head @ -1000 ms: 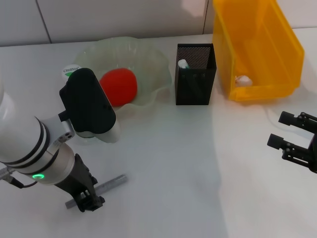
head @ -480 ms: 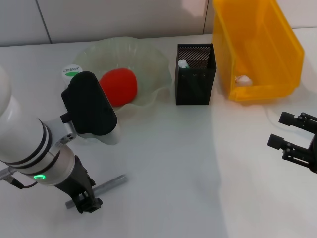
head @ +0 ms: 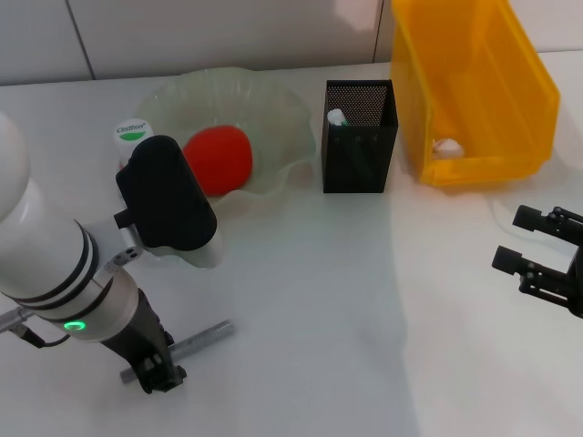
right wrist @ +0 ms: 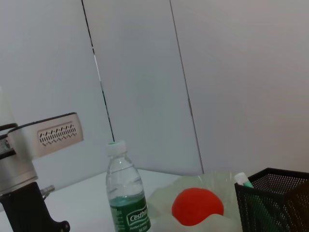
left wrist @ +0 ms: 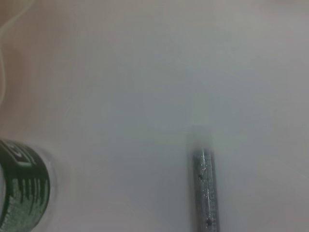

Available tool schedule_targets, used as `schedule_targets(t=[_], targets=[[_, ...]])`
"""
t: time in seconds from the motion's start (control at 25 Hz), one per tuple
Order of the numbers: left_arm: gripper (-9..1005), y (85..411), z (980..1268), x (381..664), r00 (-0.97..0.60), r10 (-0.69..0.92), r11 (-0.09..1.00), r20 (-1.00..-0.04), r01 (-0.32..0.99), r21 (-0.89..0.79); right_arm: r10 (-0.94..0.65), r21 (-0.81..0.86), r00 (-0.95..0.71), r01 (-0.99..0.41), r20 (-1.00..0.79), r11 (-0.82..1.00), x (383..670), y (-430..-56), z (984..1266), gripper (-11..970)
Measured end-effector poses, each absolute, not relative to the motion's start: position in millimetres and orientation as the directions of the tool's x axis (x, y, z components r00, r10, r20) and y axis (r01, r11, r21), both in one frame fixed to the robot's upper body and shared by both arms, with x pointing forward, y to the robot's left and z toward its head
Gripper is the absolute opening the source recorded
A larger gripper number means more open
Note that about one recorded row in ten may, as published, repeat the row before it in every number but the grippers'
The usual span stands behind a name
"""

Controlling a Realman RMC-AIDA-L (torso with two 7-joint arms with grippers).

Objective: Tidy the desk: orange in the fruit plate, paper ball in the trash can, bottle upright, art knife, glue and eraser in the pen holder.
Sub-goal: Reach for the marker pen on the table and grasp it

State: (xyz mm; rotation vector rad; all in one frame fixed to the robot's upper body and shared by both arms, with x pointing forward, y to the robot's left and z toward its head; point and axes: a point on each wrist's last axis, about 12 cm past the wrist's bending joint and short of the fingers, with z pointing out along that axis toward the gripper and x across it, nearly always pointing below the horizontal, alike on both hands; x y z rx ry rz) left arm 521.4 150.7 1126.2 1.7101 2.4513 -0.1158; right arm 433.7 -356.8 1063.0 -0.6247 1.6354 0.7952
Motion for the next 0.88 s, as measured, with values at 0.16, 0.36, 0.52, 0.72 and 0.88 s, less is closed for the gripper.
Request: schedule_targets(t=[0.16, 0.36, 0.52, 0.72, 0.88], targets=[[410, 150.3, 1126.2, 522.0, -0.336, 0.927, 0.345, -0.170, 0.938, 0.025, 0.017, 0.169, -0.204, -0.760, -0.979, 0.627, 433.8, -356.6, 1062.8, 640], [236, 149.2, 1124.5, 522.2, -0.325, 0.931, 0.334, -0.166, 0.942, 0.027, 0.017, 0.171, -0.206, -0.760, -0.979, 0.627, 434.0, -356.0, 1062.5, 637], [193, 148.2, 1123.7, 522.2, -0.320, 0.933, 0.329, -0.165, 0.944, 0.030, 0.016, 0.171, -0.207, -0.760, -0.978, 0.627, 433.8, -356.4, 1062.4, 635], [176, 147.5, 1124.6, 522.0, -0.315, 0.934, 0.325, -0.168, 0.945, 0.033, 0.017, 0.172, -0.209, -0.758, -0.978, 0.628, 433.1, -356.8, 1062.1, 632], [162, 146.3, 1125.9, 521.8, -0.308, 0.936, 0.319, -0.172, 0.947, 0.037, 0.017, 0.173, -0.209, -0.758, -0.978, 0.629, 432.8, -357.0, 1062.1, 630]])
